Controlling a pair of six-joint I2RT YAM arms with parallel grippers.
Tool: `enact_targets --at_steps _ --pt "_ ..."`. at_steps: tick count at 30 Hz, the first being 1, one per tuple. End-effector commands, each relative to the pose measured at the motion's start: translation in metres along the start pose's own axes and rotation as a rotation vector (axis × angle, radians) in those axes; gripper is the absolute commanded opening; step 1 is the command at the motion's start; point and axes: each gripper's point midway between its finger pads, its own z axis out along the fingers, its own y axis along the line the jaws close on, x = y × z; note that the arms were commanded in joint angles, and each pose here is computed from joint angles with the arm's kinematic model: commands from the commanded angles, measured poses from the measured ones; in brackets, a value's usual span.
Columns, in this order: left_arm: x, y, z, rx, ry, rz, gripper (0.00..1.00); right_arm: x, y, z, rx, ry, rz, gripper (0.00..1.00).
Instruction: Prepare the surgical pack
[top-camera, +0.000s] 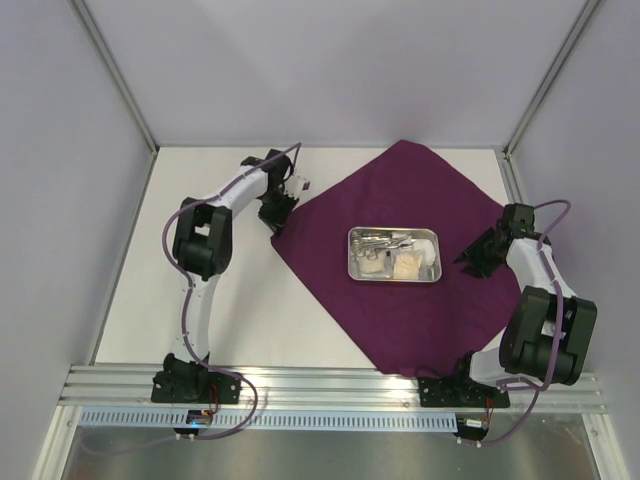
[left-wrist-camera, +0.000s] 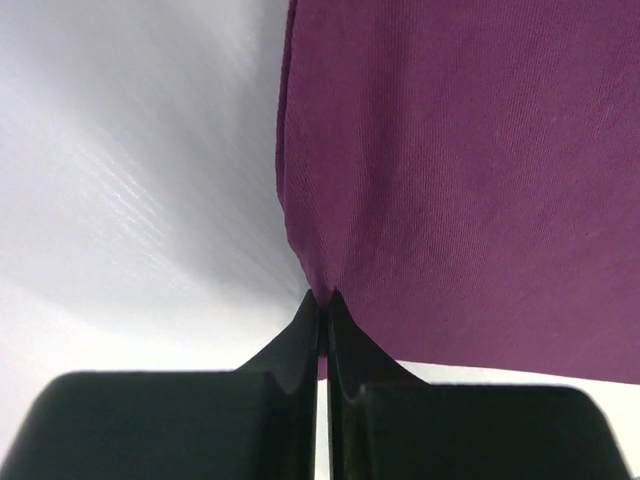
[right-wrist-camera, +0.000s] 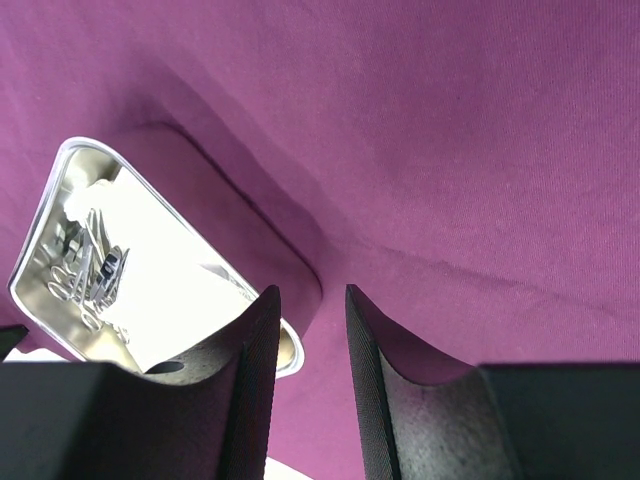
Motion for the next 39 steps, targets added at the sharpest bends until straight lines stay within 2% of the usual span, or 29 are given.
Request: enact_targets --at_steps 1,12,19,23,24,25,30,34,39 --pt "0.011 0.016 0.005 0.002 0.015 -0.037 0.00 -0.008 0.003 -0.006 -0.018 -0.044 -0.018 0.35" --pt "0.066 0.127 -0.034 -0.135 -0.008 -0.236 0.00 0.003 0.023 -0.004 -0.123 0.016 -0.080 0.38" --pt "0.094 0.183 -0.057 -0.224 -0.024 -0.295 0.00 0.025 0.082 -0.004 -0.289 0.053 -0.258 0.39" --pt "0.102 0.195 -0.062 -0.249 -0.011 -0.278 0.00 0.049 0.128 0.005 -0.386 0.104 -0.383 0.38" --pt "0.102 0.195 -0.063 -0.249 -0.011 -0.270 0.00 0.068 0.155 0.001 -0.440 0.129 -0.462 0.38" --pt "0.100 0.195 -0.065 -0.250 -0.016 -0.268 0.00 0.078 0.162 0.010 -0.449 0.169 -0.481 0.38" --pt "0.099 0.195 -0.069 -0.250 -0.019 -0.281 0.00 0.108 0.211 0.018 -0.522 0.218 -0.588 0.45" --pt "0.096 0.192 -0.070 -0.238 -0.031 -0.288 0.00 0.119 0.215 0.038 -0.458 0.239 -0.624 0.45" --pt "0.095 0.188 -0.070 -0.212 -0.039 -0.291 0.00 0.118 0.200 0.056 -0.358 0.248 -0.644 0.38"
